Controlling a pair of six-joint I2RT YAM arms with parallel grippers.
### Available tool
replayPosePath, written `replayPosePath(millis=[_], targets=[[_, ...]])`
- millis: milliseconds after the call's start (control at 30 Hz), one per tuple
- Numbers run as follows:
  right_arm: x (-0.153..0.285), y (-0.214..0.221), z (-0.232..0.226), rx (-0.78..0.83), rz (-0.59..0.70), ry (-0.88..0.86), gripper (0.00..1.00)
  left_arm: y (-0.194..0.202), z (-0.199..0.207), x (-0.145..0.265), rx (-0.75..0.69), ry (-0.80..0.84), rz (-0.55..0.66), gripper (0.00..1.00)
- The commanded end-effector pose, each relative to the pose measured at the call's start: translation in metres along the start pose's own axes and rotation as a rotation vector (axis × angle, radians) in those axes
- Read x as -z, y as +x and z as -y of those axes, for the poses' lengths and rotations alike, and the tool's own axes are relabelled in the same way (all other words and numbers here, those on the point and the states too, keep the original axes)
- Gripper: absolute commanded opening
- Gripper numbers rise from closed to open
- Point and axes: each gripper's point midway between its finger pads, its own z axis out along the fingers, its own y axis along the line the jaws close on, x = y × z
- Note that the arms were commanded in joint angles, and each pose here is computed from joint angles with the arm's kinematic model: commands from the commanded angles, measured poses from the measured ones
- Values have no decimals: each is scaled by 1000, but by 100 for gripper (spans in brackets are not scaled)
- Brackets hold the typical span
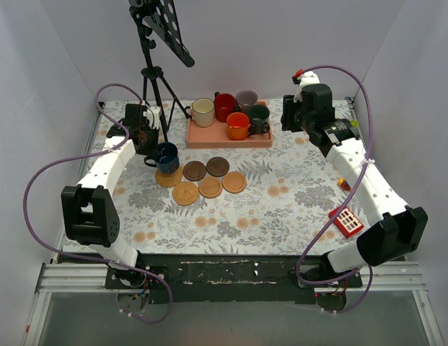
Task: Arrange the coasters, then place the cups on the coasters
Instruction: Place the cup on the coaster.
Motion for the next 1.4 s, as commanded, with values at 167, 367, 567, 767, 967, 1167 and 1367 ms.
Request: replayPosePath(millis=[167, 367, 567, 767, 967, 1167, 1367], targets=[[9, -15, -2, -16, 47, -16, 49, -5, 3, -8, -62, 33, 41, 0], [8, -15, -3, -16, 46, -18, 49, 3, 2, -14, -73, 31, 19, 0], [6, -14, -4, -18, 40, -22, 49, 5, 0, -21, -76, 23, 14, 0], [6, -14, -3, -17, 39, -17, 49, 7, -1, -27, -82, 21, 5, 0], [4, -13, -3, -17, 33, -18, 49, 9, -3, -29, -77, 13, -4, 0], [4, -13, -3, -16, 36, -16, 49, 11, -6, -30, -74, 5, -6, 0], [3, -13, -3, -15, 36, -18, 49, 17, -10, -31, -74, -2, -18, 0]])
